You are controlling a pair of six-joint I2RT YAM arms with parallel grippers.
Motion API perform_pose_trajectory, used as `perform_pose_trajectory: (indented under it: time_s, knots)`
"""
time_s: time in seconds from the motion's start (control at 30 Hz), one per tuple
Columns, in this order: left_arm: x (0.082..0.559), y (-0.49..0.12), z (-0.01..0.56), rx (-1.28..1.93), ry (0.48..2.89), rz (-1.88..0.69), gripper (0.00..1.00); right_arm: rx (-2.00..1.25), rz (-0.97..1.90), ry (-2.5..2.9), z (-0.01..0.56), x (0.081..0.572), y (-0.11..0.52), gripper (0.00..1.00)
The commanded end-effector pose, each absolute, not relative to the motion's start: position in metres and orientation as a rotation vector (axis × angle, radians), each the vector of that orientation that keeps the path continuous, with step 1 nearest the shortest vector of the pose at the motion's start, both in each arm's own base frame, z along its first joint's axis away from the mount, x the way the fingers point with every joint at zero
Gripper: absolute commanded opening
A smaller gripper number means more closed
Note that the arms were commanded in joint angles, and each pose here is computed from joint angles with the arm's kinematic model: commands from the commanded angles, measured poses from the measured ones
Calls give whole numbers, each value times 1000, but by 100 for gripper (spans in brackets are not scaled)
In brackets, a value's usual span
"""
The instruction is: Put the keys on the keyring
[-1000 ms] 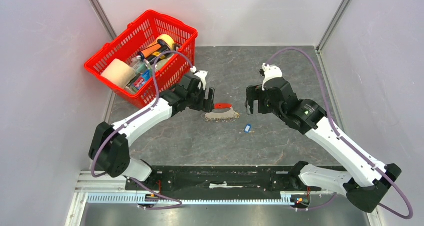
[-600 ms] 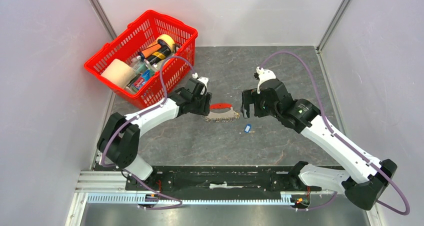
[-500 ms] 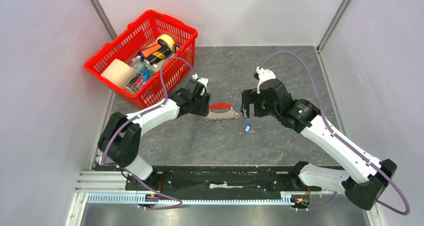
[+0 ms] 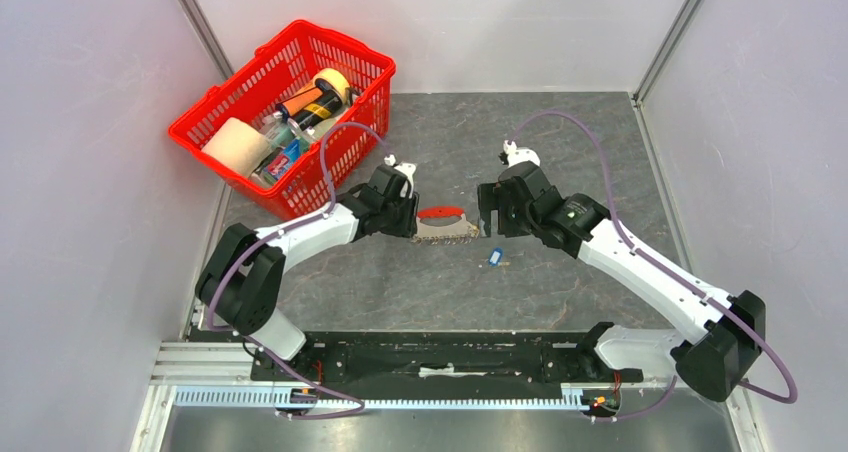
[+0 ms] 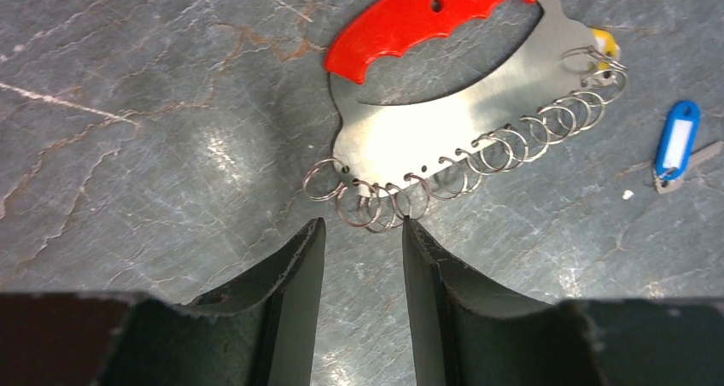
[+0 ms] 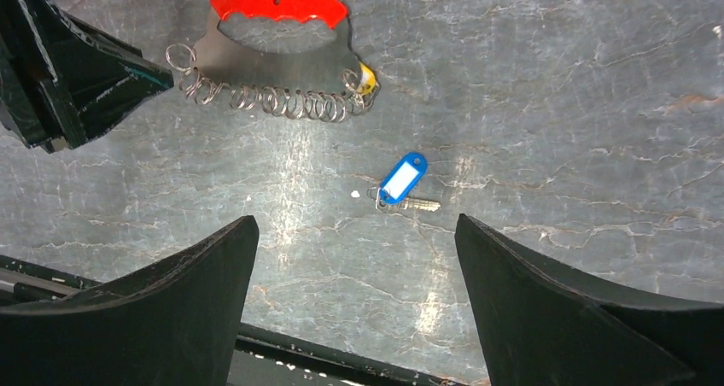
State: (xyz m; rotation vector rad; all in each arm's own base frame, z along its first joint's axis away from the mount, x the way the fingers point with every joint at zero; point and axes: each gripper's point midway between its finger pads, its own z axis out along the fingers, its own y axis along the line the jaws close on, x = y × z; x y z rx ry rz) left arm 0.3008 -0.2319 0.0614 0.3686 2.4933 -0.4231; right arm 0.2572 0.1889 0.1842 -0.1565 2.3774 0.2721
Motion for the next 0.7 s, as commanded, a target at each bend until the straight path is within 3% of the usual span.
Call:
perform_pose_trajectory:
  time_s: [0.0,0.27,0.67]
  knots:
    - [315,-226,78,293,2414,-377,46,-118,375,2342,192,260,202,93]
    - [327,-224,62,291,2435,-316,48,-142,398,2373,182,256,208,93]
    - [334,-221,47,286,2463,-316,43,-154,421,2351,186,253,207,94]
